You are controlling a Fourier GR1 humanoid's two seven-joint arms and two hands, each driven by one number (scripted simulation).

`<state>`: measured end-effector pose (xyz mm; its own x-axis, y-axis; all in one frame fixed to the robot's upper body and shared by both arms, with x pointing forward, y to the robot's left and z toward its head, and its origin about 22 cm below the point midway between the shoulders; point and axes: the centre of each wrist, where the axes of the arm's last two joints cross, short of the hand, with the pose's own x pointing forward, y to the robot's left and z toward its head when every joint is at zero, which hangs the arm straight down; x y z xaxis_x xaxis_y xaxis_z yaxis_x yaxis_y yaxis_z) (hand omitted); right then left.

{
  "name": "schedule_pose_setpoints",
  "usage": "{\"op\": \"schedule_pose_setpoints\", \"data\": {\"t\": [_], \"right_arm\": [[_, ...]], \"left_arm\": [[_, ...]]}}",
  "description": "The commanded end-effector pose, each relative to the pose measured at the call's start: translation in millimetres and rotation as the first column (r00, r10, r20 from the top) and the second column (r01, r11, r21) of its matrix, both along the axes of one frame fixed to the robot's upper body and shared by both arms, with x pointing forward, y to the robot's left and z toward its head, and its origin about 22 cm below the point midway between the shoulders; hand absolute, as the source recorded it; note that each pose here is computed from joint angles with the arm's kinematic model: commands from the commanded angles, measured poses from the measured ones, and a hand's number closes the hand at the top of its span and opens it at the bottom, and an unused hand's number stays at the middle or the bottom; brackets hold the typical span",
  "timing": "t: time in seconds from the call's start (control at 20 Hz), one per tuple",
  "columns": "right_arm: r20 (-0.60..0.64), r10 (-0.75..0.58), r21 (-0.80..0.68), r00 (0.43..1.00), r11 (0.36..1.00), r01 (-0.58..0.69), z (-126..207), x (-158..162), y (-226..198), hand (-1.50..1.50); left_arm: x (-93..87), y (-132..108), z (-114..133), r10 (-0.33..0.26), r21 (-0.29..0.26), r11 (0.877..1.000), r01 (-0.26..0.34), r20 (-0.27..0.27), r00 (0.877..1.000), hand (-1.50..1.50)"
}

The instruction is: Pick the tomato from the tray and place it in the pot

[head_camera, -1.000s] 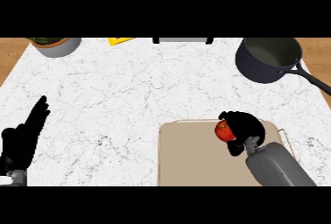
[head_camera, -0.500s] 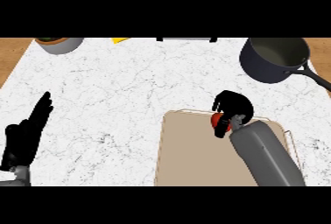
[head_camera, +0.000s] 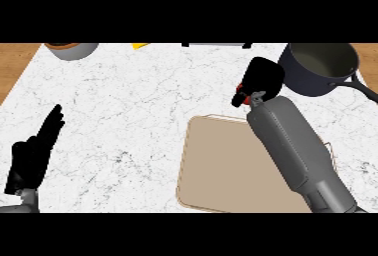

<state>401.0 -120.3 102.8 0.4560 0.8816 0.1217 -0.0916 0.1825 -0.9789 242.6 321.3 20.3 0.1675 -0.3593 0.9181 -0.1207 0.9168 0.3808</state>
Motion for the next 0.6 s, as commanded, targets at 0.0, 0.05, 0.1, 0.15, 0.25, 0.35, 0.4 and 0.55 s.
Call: {"op": "schedule_pose_setpoints", "data": {"t": [0.0,0.05,0.1,0.15,0.25,0.35,0.4,0.55], "right_arm": [[0.243,-0.064,-0.128,0.968,0.987,0.097,29,10,14,1.50],[0.297,-0.082,-0.139,0.951,0.982,0.128,44,8,12,1.50],[0.342,-0.095,-0.154,0.935,0.976,0.156,57,15,14,1.50],[0.358,-0.104,-0.158,0.928,0.973,0.170,61,14,11,1.50],[0.421,-0.127,-0.089,0.898,0.980,0.180,79,18,15,1.50],[0.468,-0.154,-0.009,0.870,0.984,0.179,91,12,35,1.50],[0.480,-0.172,-0.012,0.860,0.979,0.202,70,21,-9,1.50],[0.535,-0.167,0.021,0.828,0.983,0.185,87,20,-24,1.50]], "left_arm": [[-2.4,-2,-2,0.006,0.006,1.000,-0.005,-0.016,1.000,0.00],[-5.4,13,-2,0.021,-0.006,1.000,-0.021,-0.005,1.000,0.00],[-4.5,-3,0,0.021,0.001,1.000,-0.021,0.004,1.000,0.00],[-5.8,11,15,0.030,-0.011,0.999,-0.030,-0.015,0.999,0.00],[-17.5,19,-9,0.033,0.003,0.999,-0.033,-0.020,0.999,0.00],[-4.9,9,1,0.017,-0.006,1.000,-0.017,-0.032,0.999,0.00],[-16.0,7,-4,0.014,0.004,1.000,-0.014,0.001,1.000,0.00],[-3.6,14,11,0.021,-0.010,1.000,-0.021,-0.013,1.000,0.00]]}}
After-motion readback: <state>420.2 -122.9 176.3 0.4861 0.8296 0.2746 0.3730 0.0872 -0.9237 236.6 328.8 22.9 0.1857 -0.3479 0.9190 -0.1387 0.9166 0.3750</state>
